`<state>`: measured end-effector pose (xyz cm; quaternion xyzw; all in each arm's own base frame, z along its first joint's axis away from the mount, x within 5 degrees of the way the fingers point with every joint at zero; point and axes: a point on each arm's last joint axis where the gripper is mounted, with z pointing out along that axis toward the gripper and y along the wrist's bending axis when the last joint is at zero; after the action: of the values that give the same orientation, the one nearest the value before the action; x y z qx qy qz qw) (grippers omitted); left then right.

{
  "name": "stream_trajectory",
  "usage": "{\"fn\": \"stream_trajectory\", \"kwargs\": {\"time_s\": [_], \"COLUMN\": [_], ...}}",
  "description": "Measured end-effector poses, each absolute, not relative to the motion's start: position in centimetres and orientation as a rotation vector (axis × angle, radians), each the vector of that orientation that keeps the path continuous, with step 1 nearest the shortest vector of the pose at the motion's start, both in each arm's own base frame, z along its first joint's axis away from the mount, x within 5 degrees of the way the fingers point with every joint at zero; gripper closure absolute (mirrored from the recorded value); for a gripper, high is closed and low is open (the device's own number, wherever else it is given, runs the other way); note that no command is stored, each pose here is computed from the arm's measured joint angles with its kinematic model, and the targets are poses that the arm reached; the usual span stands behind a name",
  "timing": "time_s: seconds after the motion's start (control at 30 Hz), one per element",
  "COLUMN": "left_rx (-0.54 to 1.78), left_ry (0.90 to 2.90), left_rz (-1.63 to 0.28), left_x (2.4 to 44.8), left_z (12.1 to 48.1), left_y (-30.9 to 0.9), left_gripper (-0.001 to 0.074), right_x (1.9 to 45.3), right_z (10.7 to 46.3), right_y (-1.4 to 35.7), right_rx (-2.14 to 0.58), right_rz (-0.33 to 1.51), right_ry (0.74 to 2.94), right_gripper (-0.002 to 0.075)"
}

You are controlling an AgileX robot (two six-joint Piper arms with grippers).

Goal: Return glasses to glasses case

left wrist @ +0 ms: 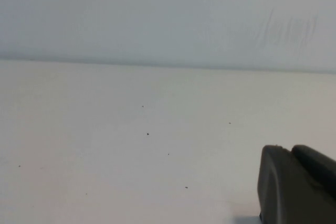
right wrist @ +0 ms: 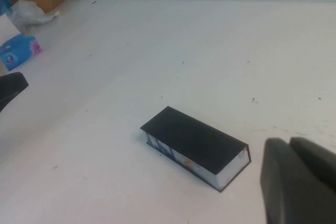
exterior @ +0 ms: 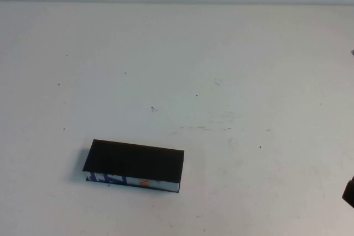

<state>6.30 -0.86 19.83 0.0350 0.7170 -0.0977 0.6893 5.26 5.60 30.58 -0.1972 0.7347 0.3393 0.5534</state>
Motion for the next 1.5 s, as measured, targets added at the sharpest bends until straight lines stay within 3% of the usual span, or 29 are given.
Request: {"fn": "stream_trajectory", "kwargs": {"time_s": [0.3,0.47,0.6,0.83,1.03,1.5], "left_rx": [0.076,0.076,0.072,0.067,0.066,0.066], "left_ry": [1.604,1.604,1.605,1.606,1.605,1.605], "left_rz": [-0.220,-0.220,-0.218,-0.214,-0.213,-0.213], "left_x": [6.3,6.3,6.3,6.3,6.3,6.3], "left_z": [19.8,19.8,19.8,19.8,19.8,19.8], "left_y": [-0.9,-0.9,-0.8,-0.8,-0.8,-0.8], "left_gripper": [0.0736,0.0736,0.0736,0.0736,0.0736,0.0736], "right_x": [5.3,5.7,6.4,6.0,5.7,5.7], "right_z": [30.6,29.6,27.2,22.3,20.2,19.9], "right_y": [5.5,4.8,3.2,0.4,0.1,0.2], "right_rx": [-0.478,-0.551,-0.350,0.058,0.104,0.101], "right_rz": [0.782,0.580,0.404,0.165,0.153,0.174], "right_ry": [1.726,1.685,1.710,1.544,1.531,1.559], "right_gripper": [0.0739,0.0739,0.0739,0.0739,0.0739,0.0739]}}
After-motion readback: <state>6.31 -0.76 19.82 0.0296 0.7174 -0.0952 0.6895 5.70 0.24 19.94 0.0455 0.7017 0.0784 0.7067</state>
